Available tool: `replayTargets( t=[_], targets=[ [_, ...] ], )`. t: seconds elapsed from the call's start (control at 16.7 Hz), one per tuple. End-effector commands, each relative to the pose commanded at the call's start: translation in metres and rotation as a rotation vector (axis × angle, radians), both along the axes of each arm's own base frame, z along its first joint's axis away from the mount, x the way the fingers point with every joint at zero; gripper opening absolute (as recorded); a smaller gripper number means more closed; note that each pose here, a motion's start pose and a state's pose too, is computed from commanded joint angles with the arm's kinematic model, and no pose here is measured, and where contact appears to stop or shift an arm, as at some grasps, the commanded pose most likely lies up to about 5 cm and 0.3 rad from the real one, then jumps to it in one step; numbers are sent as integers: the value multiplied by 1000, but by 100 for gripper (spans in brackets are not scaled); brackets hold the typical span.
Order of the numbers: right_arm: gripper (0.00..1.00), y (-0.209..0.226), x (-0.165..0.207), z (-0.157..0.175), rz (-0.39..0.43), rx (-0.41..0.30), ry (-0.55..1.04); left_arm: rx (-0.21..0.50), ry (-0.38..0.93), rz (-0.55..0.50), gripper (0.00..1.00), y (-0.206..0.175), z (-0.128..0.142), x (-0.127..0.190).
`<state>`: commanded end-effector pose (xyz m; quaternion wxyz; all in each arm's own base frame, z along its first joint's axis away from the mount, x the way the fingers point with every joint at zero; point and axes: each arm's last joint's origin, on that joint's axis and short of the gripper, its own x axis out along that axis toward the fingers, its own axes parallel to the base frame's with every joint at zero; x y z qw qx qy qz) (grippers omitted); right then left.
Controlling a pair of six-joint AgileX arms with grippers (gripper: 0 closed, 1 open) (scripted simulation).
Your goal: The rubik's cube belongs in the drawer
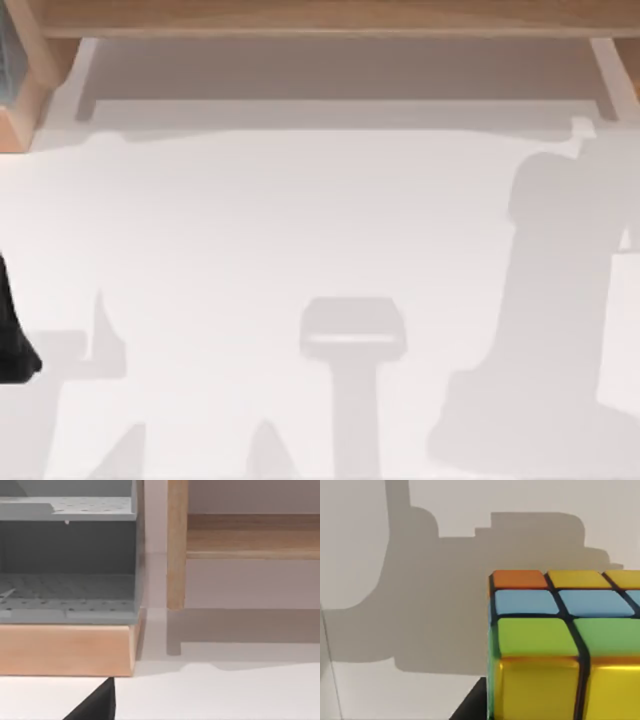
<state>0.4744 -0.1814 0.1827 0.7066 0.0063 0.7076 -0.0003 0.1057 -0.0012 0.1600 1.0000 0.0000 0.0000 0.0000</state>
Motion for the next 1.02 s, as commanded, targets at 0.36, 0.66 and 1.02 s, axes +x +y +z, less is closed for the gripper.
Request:
replayTargets(
  t=[0.36,0.66,1.02],
  targets=[
    [60,0,0,0,0,0,0,0,0,0,100,0,0,0],
    [98,0,0,0,0,0,0,0,0,0,100,0,0,0],
    [100,0,0,0,0,0,0,0,0,0,100,0,0,0]
  ],
)
